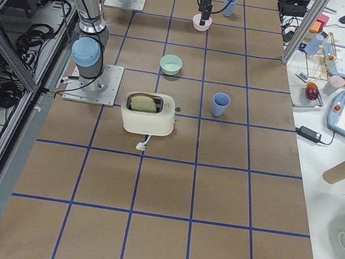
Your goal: Stack blue cups with both arms
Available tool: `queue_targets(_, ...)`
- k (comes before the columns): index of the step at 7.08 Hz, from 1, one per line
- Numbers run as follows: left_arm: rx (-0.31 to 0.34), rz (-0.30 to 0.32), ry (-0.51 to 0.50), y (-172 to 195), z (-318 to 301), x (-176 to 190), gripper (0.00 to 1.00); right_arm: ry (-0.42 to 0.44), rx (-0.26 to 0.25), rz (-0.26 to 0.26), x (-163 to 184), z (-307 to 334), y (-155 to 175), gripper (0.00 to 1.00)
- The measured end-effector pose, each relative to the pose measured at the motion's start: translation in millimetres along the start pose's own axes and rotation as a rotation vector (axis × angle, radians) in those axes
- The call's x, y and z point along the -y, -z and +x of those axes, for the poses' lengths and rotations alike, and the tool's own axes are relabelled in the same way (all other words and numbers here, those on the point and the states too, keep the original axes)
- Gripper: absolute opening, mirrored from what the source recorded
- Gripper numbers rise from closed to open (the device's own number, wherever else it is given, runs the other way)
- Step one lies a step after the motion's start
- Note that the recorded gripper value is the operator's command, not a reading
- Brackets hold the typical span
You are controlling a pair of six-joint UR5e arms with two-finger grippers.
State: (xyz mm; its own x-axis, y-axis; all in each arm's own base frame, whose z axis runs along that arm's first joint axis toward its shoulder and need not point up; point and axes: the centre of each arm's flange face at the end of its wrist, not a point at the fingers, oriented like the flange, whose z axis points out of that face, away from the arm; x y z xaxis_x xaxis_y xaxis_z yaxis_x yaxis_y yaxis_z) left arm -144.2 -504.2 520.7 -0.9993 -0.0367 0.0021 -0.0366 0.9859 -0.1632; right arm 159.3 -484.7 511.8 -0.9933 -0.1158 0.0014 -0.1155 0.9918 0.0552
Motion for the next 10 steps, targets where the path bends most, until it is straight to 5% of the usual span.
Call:
queue_targets(7,0.003,-0.003,0.002,0,-2,1,1.0,0.0,0.0,0.01,1,0,1,1.0)
queue_targets(10,0.015,-0.074,0.005,-30,-6,16,1.0,-0.001,0.0,0.011,2,2,1,1.0)
